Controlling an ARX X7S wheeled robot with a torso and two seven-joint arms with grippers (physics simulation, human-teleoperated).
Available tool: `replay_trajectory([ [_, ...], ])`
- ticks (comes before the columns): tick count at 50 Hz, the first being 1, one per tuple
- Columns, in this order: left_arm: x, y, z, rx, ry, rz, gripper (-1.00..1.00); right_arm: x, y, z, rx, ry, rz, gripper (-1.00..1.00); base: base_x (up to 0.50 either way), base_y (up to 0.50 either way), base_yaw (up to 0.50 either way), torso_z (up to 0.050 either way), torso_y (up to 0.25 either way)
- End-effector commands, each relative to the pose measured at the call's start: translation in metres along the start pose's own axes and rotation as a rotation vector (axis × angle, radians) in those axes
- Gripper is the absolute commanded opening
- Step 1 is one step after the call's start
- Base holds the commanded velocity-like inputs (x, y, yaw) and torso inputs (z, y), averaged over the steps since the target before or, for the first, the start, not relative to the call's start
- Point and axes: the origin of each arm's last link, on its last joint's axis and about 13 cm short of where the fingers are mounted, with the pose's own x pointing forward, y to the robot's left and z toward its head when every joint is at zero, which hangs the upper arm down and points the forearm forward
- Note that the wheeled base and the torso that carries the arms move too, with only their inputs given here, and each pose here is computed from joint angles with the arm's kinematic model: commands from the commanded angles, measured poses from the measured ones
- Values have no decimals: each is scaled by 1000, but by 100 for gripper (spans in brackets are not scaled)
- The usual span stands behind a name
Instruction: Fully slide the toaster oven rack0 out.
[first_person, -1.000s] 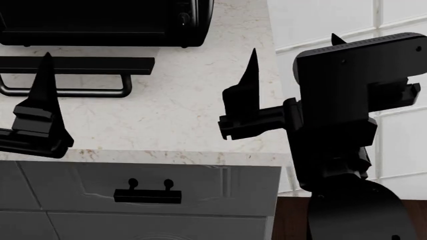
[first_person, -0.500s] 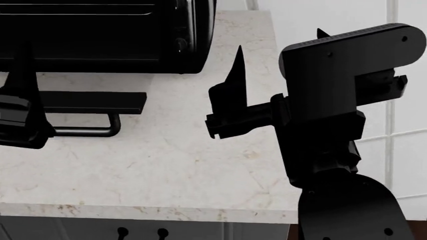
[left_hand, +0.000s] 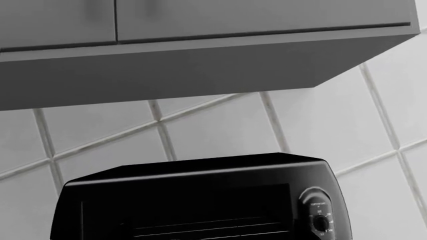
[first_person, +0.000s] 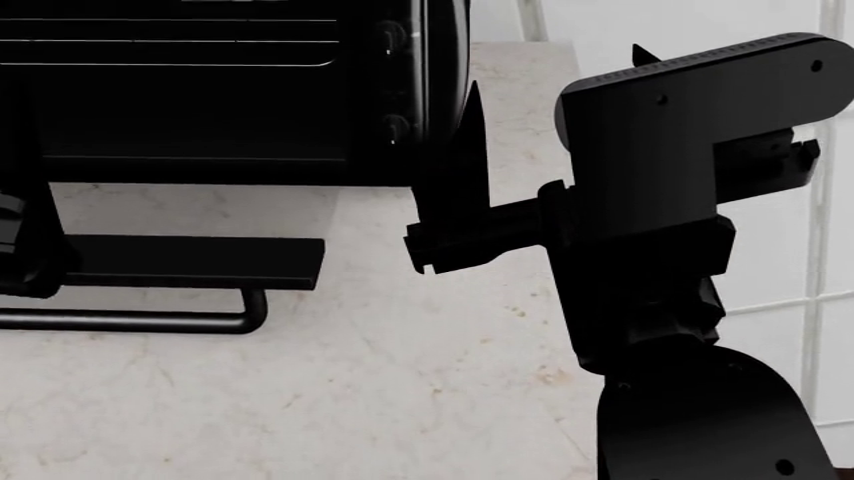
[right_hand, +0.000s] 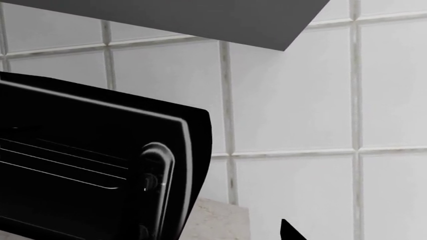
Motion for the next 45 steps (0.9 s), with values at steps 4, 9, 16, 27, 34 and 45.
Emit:
replay_trajectory([
  [4, -2, 2, 2, 1, -9, 4, 100, -2, -1, 3, -3, -8, 2, 100, 262, 0, 0, 0, 0],
  [9, -3, 2, 3, 3, -10, 7, 100, -2, 0, 4, -8, -12, 8, 100, 158, 0, 0, 0, 3],
  [16, -2, 2, -1, 20, 6, 7, 100, -3, 0, 4, -11, -14, 7, 100, 0, 0, 0, 0, 0],
  [27, 20, 8, -1, 257, 40, -47, 100, 2, -3, 1, -19, -10, 4, 100, 0, 0, 0, 0, 0],
  [34, 33, 7, -9, 392, 79, -89, 100, 2, -4, 0, -23, -9, 2, 100, 0, 0, 0, 0, 0],
  [45, 61, 6, -13, 708, 146, -197, 100, 3, -6, 1, -27, -11, -2, 100, 0, 0, 0, 0, 0],
])
